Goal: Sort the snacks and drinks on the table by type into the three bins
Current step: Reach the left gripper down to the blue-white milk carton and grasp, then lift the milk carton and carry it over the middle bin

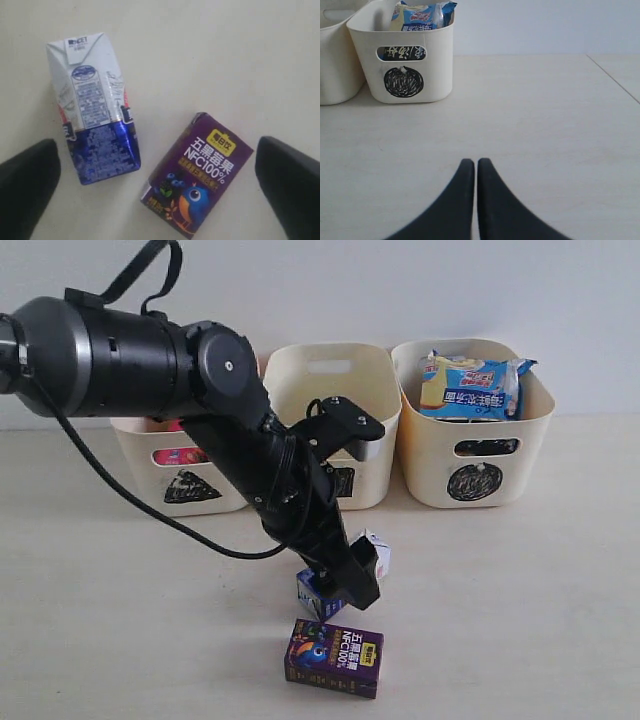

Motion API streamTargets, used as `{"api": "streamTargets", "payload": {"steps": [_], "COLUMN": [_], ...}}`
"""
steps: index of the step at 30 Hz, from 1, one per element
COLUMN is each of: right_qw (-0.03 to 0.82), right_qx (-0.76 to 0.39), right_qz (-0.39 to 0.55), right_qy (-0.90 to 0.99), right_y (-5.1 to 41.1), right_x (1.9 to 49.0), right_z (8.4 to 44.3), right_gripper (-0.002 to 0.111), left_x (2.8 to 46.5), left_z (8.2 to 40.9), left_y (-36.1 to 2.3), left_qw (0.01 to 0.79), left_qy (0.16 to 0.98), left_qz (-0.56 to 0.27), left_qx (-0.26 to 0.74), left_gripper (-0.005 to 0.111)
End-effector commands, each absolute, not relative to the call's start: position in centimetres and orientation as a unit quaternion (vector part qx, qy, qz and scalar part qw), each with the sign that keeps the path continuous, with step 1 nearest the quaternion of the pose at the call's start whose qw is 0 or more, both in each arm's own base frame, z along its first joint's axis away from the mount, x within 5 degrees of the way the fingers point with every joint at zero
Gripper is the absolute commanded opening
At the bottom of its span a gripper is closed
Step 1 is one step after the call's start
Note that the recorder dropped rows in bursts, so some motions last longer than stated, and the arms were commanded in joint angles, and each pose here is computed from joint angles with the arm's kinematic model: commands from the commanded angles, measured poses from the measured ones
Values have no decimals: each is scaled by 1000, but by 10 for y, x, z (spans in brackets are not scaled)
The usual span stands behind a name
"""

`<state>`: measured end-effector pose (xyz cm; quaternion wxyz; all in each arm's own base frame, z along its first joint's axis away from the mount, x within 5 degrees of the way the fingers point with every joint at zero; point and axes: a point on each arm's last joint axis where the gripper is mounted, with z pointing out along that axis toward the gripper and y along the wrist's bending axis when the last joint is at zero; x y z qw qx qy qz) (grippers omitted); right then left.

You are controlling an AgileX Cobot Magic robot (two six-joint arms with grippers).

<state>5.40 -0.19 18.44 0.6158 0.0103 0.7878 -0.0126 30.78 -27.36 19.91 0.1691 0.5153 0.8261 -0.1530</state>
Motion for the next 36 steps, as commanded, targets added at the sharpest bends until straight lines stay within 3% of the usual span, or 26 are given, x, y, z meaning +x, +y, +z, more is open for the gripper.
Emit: {"api": "streamTargets", "payload": {"steps": [1, 30, 33, 36], "right_qw": [619, 619, 619, 619], "right_qx": [6, 6, 6, 6], "right_qz": [-15, -15, -15, -15], "right_qy": [785, 785, 785, 785], "right_y": [-2, -2, -2, -2], "right_x": [54, 54, 54, 54], "right_z": [184, 184, 184, 184], "right_gripper": [0, 0, 0, 0], "left_x": [312, 338, 340, 342], "left_z": [186, 127, 123, 121], "left_y": [-277, -289, -290, -291], "left_qw": [176, 216, 221, 235], "left_qy": [818, 824, 824, 826], "left_qz": [-139, -113, -111, -112], "left_qx": [530, 512, 509, 501], "left_gripper": [98, 91, 87, 71]}}
